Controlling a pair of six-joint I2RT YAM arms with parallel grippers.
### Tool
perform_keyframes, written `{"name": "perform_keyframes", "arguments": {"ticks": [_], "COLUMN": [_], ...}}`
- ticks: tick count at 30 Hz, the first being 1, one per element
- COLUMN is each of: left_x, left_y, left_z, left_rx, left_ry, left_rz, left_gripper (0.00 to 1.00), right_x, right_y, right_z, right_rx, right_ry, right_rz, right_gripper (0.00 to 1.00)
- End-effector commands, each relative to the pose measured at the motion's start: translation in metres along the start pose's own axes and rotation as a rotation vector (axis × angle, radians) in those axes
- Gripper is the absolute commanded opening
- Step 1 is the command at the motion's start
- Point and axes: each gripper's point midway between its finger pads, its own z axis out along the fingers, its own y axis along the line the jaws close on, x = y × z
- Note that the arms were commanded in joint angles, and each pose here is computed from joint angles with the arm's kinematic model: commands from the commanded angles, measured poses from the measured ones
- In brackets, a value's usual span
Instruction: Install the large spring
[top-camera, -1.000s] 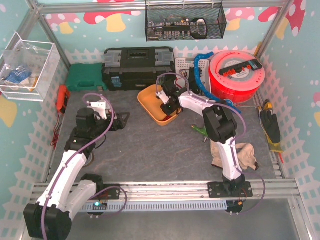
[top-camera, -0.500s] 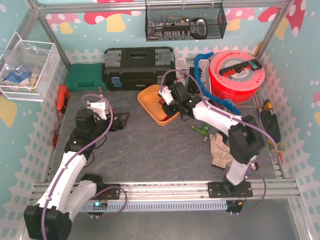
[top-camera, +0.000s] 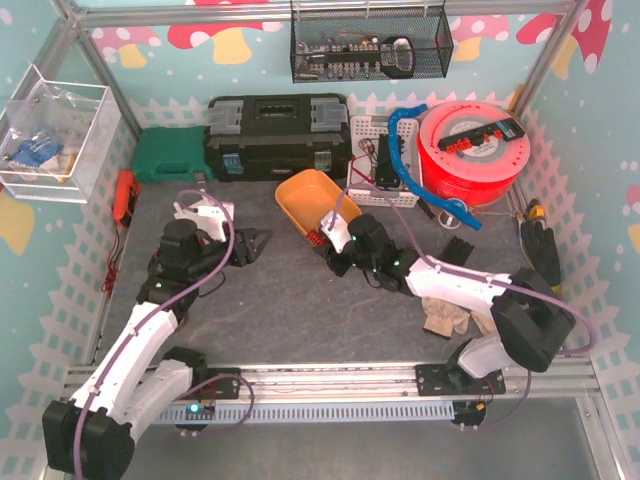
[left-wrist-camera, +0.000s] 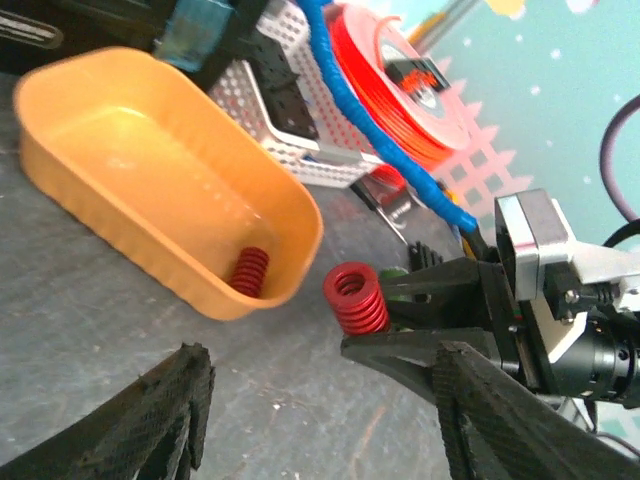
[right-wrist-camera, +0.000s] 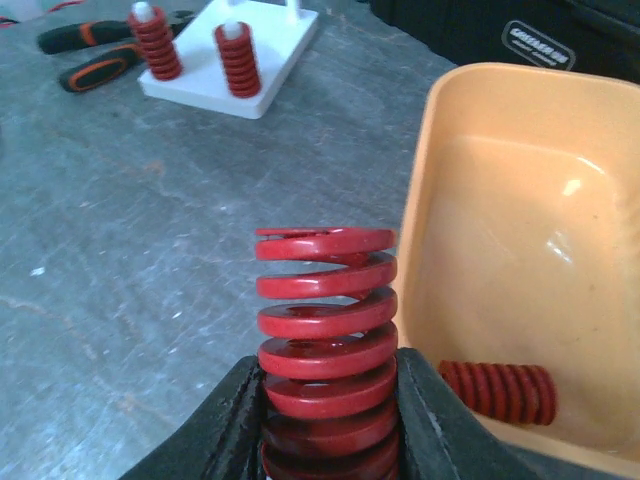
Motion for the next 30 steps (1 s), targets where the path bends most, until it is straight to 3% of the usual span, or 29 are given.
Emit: {"name": "perform_keyframes", "arguments": {"ticks": [1,7,11,16,30], "left_x": [0.010,0.021,0.027,0.033,0.039], "left_y": [-0.018,-0.042,-0.054,-0.058,-0.064], "left_z": [0.011,0.028,0.036,0.047,0.059], "left_rx": [0.071,0.120,0.141,0.155,0.187], "left_ry": [0.022,0.071,0.091,0.124,0.155], "left_rz": [-0.006,0.016,0.024,0.023,0.018], "left_gripper": [0.59,0.61,0.68,0.71,0.54], "right_x": [-0.031,-0.033,-0.032,-0.032,-0.034], "right_y": [0.019,0.034,0.038,0.042,0.053], "right_z": [-0.018,-0.029,-0.031,-0.032,-0.037], "right_rx": [-0.056,-0.093,-0.097,-0.100,-0.128], "right_ry": [-0.213,-0.321,-0.338,-0.347,-0.366], "right_rz": [-0.012,-0.040,-0.046,-0.058,-0.104], "right_gripper": [0.00,0.00,0.00,0.00,0.00]}}
